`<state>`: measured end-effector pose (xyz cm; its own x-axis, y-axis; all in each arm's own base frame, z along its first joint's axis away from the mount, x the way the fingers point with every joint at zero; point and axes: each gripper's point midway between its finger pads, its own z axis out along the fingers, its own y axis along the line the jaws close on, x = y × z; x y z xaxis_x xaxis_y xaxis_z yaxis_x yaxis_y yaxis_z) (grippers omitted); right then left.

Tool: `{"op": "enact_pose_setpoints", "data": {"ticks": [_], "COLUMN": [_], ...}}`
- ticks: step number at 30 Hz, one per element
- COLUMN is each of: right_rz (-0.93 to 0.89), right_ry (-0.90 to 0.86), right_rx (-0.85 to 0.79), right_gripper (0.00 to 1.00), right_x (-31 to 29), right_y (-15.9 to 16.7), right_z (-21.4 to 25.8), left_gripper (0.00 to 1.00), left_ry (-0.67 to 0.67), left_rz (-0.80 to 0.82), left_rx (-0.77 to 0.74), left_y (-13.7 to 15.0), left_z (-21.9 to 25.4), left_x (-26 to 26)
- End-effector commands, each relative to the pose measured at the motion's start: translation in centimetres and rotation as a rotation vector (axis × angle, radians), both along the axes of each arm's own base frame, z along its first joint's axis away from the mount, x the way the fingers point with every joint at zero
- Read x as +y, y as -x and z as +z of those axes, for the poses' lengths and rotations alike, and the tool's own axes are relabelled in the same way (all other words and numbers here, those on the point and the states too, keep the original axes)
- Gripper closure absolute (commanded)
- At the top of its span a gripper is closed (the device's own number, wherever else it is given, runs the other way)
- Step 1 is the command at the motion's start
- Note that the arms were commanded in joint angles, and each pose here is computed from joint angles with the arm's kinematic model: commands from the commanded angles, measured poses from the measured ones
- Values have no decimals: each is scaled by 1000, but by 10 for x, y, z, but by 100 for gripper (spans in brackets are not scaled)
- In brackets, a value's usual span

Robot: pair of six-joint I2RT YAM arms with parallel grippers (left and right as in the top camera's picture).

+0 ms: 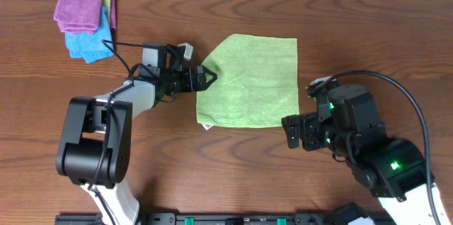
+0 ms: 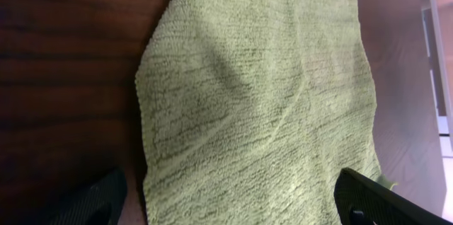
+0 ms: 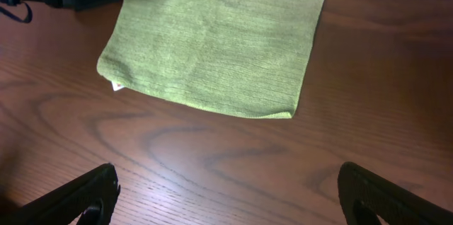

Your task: Fold the cloth

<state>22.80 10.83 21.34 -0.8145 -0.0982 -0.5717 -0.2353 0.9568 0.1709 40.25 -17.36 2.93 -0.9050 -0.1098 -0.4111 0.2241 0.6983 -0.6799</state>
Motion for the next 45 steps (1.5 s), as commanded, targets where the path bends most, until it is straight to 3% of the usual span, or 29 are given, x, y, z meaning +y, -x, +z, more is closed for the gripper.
{"op": "enact_pose_setpoints", "data": {"ticks": [1,12,22,32,34,36,38,39,45], "right_rz": [-9,-9,-21,-62,-62,-61,-59,-70,-78], "right_ry": [3,-3,-8,11,18,39,58,65,150], "right_rx": [-6,-21,-20,-38,-22,20,70,101,307], "right_gripper": [1,1,2,2,11,35,89,98,99], "right_x": [-2,0,-1,-6,-5,-2,2,4,15], "right_y": [-2,-4,-5,-12,-15,-21,-28,-32,-53], "right_z": [1,3,4,4,0,-14,-31,-41,-116], "left_gripper": [5,5,5,5,5,5,5,5,5], "left_ry": [3,128,227,303,300,297,297,297,292], "left_rz": [10,15,-45,-141,-139,-144,-143,-143,-138], "left_rx": [41,52,-64,-133,-135,-143,-142,-143,-143], "left_y": [0,-25,-85,-92,-92,-92,-92,-92,-93], "left_z": [-14,-13,30,68,67,67,67,67,66], "left_x": [0,-16,-36,-48,-48,-48,-48,-48,-47]}}
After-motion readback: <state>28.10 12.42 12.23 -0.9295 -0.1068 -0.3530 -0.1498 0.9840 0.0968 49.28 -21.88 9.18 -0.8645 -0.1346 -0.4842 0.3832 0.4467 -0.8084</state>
